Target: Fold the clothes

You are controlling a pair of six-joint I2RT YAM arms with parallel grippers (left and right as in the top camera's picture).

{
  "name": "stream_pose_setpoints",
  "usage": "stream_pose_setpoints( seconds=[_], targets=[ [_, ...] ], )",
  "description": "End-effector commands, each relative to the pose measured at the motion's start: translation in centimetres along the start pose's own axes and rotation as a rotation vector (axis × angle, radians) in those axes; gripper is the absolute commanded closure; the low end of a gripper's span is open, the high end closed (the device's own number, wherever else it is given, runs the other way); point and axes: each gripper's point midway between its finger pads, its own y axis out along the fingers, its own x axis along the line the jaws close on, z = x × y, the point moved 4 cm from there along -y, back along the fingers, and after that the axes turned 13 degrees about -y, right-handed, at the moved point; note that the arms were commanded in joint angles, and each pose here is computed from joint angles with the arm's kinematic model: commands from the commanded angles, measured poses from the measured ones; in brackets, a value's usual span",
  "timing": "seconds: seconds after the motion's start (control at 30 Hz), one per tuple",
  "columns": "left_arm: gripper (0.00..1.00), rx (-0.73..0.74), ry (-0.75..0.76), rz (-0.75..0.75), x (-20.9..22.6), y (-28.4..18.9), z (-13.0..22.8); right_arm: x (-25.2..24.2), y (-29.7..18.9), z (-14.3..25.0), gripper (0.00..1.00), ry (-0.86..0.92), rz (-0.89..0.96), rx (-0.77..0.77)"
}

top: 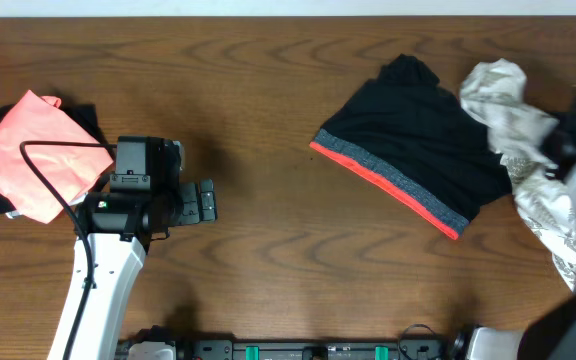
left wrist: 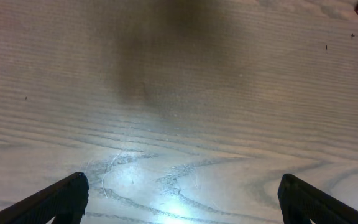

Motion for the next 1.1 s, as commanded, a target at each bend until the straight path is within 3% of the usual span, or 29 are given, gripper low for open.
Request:
stream_pose_setpoints(
  seconds=[0.0,0.07,0.2,0.33,0.67,0.87,1.07],
  targets=[
    [0.03,-0.011,-0.001,0.005,-0.3,-0.3,-0.4,-6.7,-2.3,-0.6,0.99,0.314,0.182,-0.062],
    [0.03,-0.011,-0.001,0.005,-0.3,-0.3,-0.4,-9.4,-2.4,0.7,0.99,0.446,0.223,-0.022],
    [0.03,-0.011,-0.001,0.006,-0.3,-0.3,-0.4,-9.7,-1.2,1.9,0.93,0.495,0.144,0.057],
    [0.02,0.002,0.0,0.048,-0.8,-0.3,-0.2,-7.7,-0.4,1.9,0.73,0.468,-0.008,0.098],
    [0.02,-0.044,0.076,0.288,-5.4,-0.7,-1.4,2.0,-4.2,-1.1,0.59,0.05,-0.633,-0.053],
    [0.02,-0.049,0.227,0.38,-10.6,0.9,-0.8,7.3,-6.5,0.2,0.4,-0.235,-0.659,-0.075],
    [0.02,-0.076,0.322,0.449,-15.9,5.6,-1.0,11.7,-8.2,3.0,0.37,-0.45,-0.693,-0.032]
  ],
)
